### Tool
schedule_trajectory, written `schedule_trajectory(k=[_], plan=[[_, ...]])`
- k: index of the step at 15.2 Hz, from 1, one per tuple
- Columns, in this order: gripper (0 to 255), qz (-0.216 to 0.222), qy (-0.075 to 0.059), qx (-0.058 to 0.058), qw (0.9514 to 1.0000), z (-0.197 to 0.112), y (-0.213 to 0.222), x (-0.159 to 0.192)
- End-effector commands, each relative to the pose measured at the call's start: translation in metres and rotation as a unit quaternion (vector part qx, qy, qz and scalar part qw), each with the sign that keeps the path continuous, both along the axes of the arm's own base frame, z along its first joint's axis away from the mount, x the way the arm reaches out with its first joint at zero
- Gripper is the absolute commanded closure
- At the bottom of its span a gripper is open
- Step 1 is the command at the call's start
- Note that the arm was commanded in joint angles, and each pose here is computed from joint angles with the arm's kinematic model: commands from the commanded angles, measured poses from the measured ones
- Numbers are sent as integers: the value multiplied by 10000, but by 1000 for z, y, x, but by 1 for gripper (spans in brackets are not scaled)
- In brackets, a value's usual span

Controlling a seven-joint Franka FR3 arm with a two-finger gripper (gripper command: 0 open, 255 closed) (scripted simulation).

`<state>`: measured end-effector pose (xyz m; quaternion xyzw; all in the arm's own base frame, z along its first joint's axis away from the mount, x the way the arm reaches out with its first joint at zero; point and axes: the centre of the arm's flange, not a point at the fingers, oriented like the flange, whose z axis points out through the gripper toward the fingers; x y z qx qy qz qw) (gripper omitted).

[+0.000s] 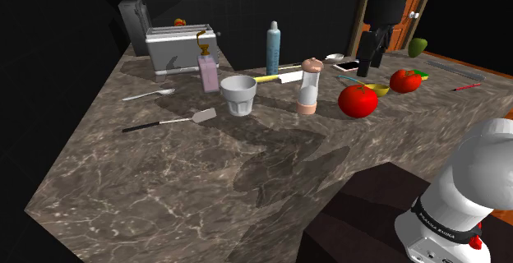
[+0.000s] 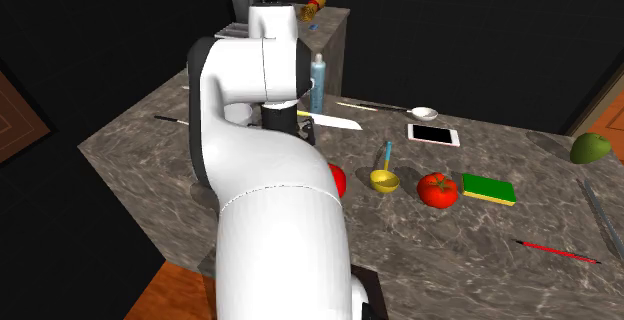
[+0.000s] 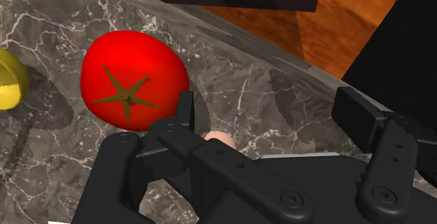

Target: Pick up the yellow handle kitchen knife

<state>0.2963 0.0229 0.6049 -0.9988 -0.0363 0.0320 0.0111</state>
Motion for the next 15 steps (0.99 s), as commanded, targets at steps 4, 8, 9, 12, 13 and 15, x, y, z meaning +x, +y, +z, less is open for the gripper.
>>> schedule_trajectory(k=[4,8,9,12,13,15], plan=[[0,480,17,69,9988,-10,-30,26],[0,1118,41,161,9936,-25,-65,65],[0,1277,46,184,9916,-29,-73,76],[0,1752,63,253,9842,-41,-95,109],[0,1909,69,275,9812,-45,-101,120],[0,2222,80,320,9744,-53,-113,143]])
